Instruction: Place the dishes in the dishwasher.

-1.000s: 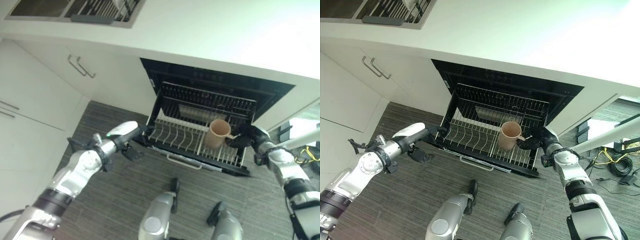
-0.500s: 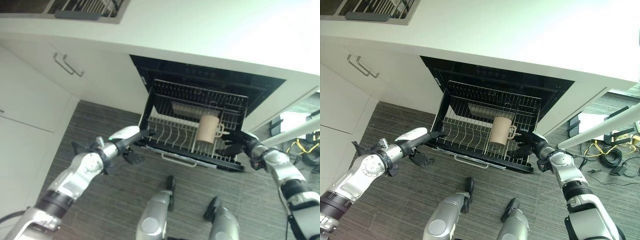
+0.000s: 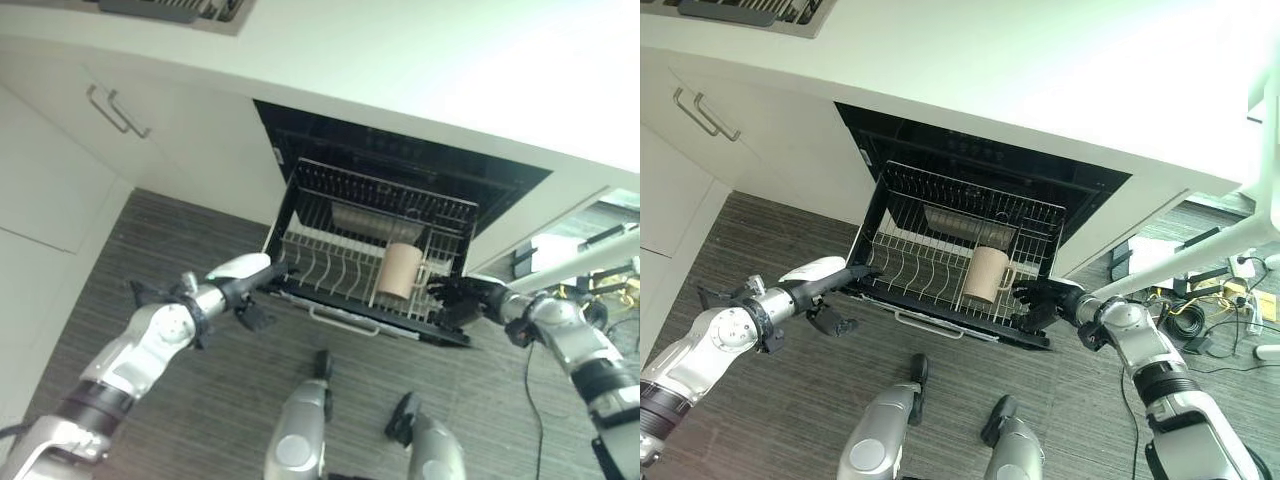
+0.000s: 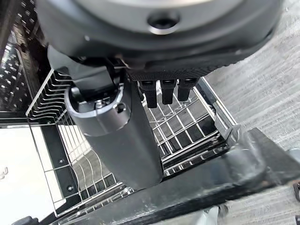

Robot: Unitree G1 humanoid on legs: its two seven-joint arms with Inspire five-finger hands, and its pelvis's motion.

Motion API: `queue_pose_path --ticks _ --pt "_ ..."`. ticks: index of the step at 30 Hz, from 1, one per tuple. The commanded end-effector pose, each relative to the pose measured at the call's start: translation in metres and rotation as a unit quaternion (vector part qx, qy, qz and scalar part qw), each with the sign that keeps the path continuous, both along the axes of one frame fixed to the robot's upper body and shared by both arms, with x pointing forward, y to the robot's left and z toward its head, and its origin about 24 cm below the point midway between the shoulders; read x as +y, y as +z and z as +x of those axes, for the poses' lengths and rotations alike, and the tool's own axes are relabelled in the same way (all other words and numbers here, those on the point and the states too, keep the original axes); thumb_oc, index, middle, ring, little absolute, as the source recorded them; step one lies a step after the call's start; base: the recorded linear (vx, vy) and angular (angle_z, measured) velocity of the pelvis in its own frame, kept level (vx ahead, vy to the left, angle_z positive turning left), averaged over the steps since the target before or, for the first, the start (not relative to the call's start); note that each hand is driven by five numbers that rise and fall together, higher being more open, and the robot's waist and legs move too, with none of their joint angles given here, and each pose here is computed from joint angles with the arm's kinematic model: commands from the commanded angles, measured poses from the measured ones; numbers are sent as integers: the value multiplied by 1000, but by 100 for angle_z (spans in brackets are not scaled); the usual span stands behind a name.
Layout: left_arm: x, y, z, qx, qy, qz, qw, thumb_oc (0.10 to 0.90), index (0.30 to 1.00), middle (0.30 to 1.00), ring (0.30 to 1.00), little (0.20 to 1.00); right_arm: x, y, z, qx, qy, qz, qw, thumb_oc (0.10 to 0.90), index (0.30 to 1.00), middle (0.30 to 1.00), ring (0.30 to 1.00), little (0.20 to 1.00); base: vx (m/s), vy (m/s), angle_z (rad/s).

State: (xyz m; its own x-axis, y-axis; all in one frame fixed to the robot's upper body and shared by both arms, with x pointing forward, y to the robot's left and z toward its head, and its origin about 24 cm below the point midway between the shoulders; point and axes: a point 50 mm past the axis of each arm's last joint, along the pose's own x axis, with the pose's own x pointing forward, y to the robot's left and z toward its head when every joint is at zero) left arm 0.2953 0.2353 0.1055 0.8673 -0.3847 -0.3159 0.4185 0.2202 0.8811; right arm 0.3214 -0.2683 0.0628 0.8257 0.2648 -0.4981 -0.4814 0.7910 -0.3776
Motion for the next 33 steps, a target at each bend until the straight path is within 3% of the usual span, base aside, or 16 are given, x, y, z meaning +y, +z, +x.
queue_pose_path --ticks 1,6,7,11,12,14,17,20,24,29,33 --pt "8 22 0 -76 12 -17 997 800 900 900 900 900 -11 16 -1 -78 -69 35 994 800 900 900 900 900 -12 6 -13" --pt "11 0 -11 -73 53 -53 995 800 900 900 900 900 -15 16 -16 -151 -165 126 966 800 900 900 900 900 3 25 -19" --pt "13 -9 -16 -76 78 -82 991 800 900 900 900 900 -13 20 -23 -194 -185 176 947 800 900 900 900 900 11 9 -21" --pt "17 -17 -26 -117 123 -155 973 800 900 900 900 900 -7 33 -39 -287 -206 239 904 800 900 900 900 900 30 -11 -17" --pt "21 -17 -33 -156 150 -196 956 800 900 900 900 900 -5 40 -48 -330 -211 271 879 800 900 900 900 900 32 -26 -16" --pt "30 -14 -42 -198 176 -234 936 800 900 900 900 900 -5 44 -58 -359 -221 292 858 800 900 900 900 900 17 -20 -19" --pt "43 -12 -56 -242 218 -270 906 800 900 900 900 900 -7 42 -68 -372 -229 311 844 800 900 900 900 900 4 -12 -15" --pt "63 -13 -76 -284 287 -336 851 800 900 900 900 900 -10 38 -80 -381 -234 330 831 800 900 900 900 900 2 -1 -2" --pt "89 -30 -95 -283 386 -388 788 800 900 900 900 900 -10 35 -86 -386 -243 366 811 800 900 900 900 900 -2 94 0" --pt "112 -48 -110 -267 456 -444 724 800 900 900 900 900 0 37 -86 -395 -223 381 806 800 900 900 900 900 -11 189 -6" --pt "116 -63 -114 -229 489 -442 716 800 900 900 900 900 10 39 -83 -391 -213 388 807 800 900 900 900 900 -27 267 3"
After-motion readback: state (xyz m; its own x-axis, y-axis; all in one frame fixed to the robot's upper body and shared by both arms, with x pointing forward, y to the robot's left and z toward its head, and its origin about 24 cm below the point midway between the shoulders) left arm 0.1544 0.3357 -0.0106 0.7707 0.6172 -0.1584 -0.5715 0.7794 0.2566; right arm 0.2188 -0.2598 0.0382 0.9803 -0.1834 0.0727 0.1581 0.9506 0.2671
